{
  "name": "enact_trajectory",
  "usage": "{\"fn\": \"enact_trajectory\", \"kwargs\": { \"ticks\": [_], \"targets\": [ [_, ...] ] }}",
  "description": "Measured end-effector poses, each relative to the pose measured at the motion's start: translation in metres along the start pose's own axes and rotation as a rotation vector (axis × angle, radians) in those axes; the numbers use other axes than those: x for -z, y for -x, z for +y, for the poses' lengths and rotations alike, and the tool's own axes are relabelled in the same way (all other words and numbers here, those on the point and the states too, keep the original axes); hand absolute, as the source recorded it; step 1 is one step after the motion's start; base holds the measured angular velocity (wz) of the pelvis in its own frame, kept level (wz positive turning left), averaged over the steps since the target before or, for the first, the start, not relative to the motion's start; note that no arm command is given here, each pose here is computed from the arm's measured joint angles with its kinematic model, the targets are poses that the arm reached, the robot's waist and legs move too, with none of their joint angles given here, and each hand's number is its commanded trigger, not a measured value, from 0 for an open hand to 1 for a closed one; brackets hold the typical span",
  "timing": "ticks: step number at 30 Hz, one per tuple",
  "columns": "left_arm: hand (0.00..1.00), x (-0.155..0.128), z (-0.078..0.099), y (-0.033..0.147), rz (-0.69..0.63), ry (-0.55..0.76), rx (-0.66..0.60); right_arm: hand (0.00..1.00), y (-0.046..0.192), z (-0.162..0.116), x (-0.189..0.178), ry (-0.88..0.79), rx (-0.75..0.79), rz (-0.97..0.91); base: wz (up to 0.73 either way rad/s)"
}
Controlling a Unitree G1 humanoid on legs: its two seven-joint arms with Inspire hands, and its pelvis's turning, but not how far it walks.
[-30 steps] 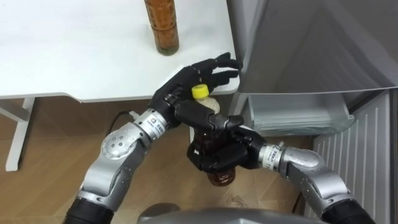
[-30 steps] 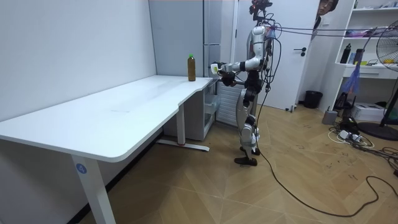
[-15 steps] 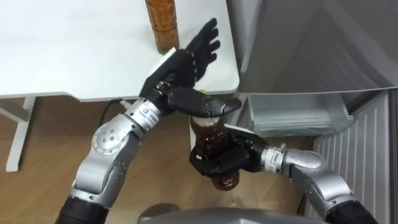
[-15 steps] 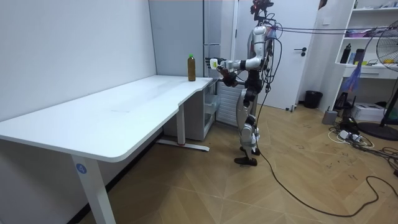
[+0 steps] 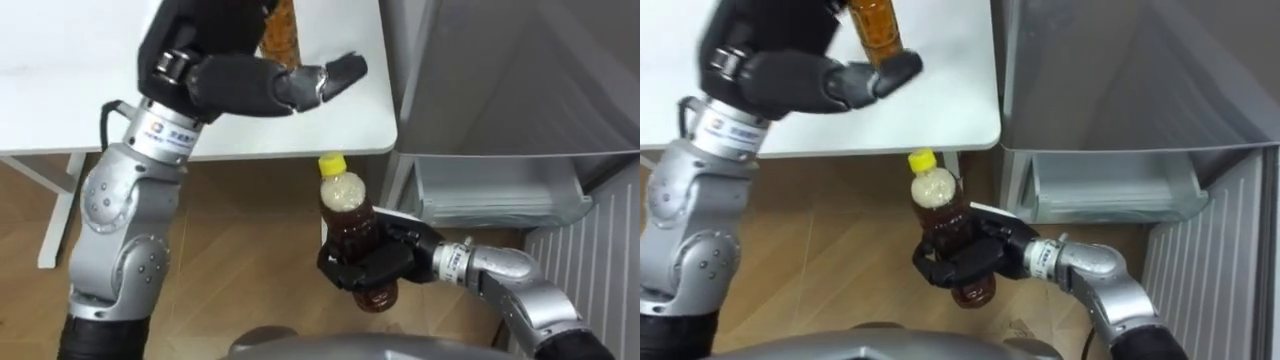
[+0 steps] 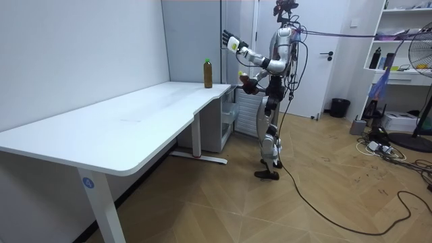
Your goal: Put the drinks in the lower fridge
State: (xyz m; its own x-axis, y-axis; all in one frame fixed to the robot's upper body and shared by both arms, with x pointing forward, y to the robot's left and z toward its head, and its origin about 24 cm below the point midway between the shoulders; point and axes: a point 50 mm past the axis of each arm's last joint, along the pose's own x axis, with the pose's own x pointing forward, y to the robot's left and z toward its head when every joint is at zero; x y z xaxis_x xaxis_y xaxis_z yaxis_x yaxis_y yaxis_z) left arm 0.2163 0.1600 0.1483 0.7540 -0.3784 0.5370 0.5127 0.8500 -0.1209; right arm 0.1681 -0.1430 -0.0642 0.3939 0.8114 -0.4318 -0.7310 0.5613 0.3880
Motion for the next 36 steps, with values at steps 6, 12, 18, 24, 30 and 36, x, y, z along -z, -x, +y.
{"fn": "enact_trajectory", "kwargs": {
  "ticks": [6, 12, 18, 24, 30, 36],
  "targets": [
    [0.0, -0.048, 0.019, 0.002, -0.194, -0.165, -0.123, 1.0, 0.017, 0.0, 0.014, -0.041, 0.06, -0.006, 0.1],
    [0.0, -0.081, 0.035, 0.014, -0.36, -0.269, -0.325, 1.0, 0.033, 0.002, 0.023, -0.049, 0.112, -0.014, 0.02],
    [0.0, -0.11, 0.054, 0.038, -0.473, -0.508, -0.619, 1.0, 0.039, 0.006, 0.034, -0.091, 0.154, -0.02, -0.02],
    [0.0, -0.113, 0.081, 0.068, -0.48, -0.657, -0.958, 1.0, 0.041, 0.005, 0.035, -0.104, 0.202, -0.035, -0.01],
    [0.0, -0.062, 0.123, 0.135, -0.185, -0.531, -1.38, 1.0, 0.036, 0.007, 0.039, -0.126, 0.241, -0.011, -0.08],
    [0.0, 0.048, 0.116, 0.233, 0.52, -0.298, -1.646, 1.0, 0.029, 0.009, 0.041, -0.143, 0.286, 0.0, -0.02]
  ]
}}
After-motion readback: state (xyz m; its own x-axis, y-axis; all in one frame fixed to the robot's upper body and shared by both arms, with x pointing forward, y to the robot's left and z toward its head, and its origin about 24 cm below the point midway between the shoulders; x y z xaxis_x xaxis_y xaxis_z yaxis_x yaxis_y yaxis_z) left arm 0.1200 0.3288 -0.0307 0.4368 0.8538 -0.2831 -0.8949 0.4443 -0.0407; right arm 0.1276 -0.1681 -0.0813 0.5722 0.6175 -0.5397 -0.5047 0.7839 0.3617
